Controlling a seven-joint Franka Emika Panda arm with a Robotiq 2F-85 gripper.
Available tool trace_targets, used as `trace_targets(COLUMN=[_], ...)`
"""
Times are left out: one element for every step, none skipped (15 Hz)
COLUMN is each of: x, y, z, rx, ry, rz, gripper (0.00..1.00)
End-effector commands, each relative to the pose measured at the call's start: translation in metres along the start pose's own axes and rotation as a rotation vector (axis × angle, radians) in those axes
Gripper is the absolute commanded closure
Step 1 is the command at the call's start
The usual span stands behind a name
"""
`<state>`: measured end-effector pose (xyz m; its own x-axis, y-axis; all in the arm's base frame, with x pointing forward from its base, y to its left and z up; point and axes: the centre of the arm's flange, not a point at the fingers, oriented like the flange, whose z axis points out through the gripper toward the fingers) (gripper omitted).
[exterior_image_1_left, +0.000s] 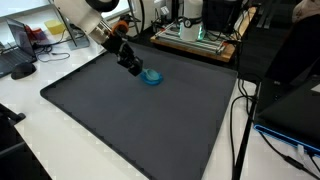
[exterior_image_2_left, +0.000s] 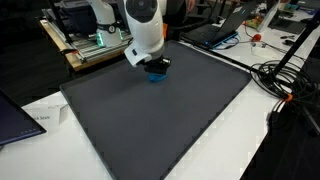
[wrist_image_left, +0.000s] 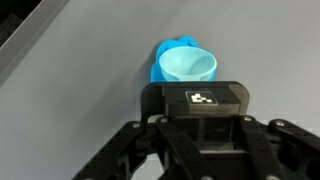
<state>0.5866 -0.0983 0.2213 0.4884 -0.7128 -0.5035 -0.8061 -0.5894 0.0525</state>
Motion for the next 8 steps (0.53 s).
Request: trace_targets(x=[-0.004,-0.011,-0.017,-0.024,-0.031,-0.038,-0.044,-0.050], y=[0.025,0.023,0.022,0.021,0.020,0.020,0.019,0.019], z=[0.011,0.009,0.007,0.004,0.002,0.000,-0.002,-0.004], rx=[-0.069,-0.068,-0.068,-0.068,-0.069,-0.068,-0.065,-0.061], ry=[0.143,0.160,0.178,0.197,0.217,0.238,0.261,0.279], rz=[-0.045,-0.058,-0.072,-0.088,-0.103,-0.119,-0.137,-0.152], gripper=[0.79,0.79,0.79,0.79,0.79,0.79,0.79,0.79])
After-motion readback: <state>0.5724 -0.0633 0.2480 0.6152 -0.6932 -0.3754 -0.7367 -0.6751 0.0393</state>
